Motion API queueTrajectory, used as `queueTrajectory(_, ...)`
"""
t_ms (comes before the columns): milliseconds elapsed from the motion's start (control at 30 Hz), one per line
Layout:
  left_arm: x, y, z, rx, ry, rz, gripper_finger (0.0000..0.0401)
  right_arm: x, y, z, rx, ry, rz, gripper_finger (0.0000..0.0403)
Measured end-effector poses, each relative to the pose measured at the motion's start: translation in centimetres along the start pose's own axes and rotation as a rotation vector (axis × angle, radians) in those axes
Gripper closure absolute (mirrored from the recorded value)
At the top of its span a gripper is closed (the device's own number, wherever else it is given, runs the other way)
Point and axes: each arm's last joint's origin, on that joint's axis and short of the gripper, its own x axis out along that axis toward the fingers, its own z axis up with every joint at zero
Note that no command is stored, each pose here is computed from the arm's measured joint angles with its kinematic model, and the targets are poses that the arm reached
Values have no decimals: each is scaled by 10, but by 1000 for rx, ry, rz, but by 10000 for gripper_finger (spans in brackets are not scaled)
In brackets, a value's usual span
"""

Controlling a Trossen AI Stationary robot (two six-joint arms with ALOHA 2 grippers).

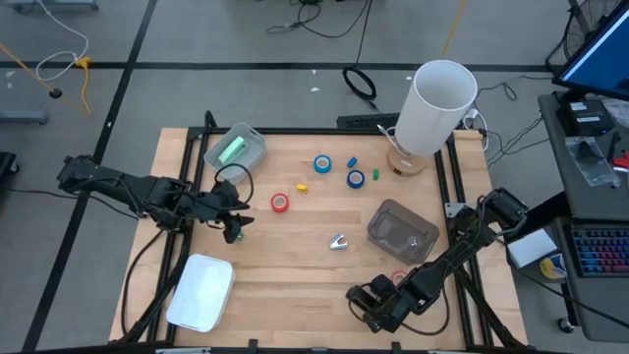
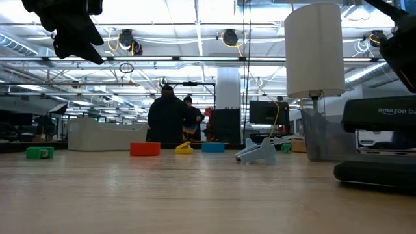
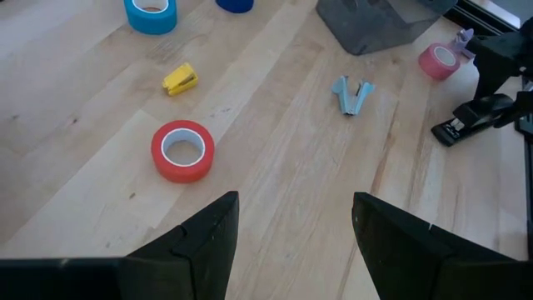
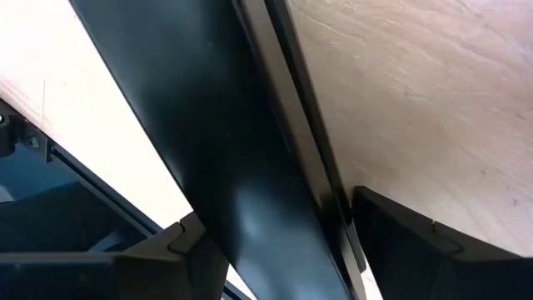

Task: Pick and place Stapler, Stapler remover, tape
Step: Put the large black stapler into the gray bin

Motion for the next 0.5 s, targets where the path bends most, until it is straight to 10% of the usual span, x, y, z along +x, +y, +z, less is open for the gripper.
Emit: queueTrajectory(500,0,0,0,0,0,0,166,1,-1,0,-20,32,-11,209)
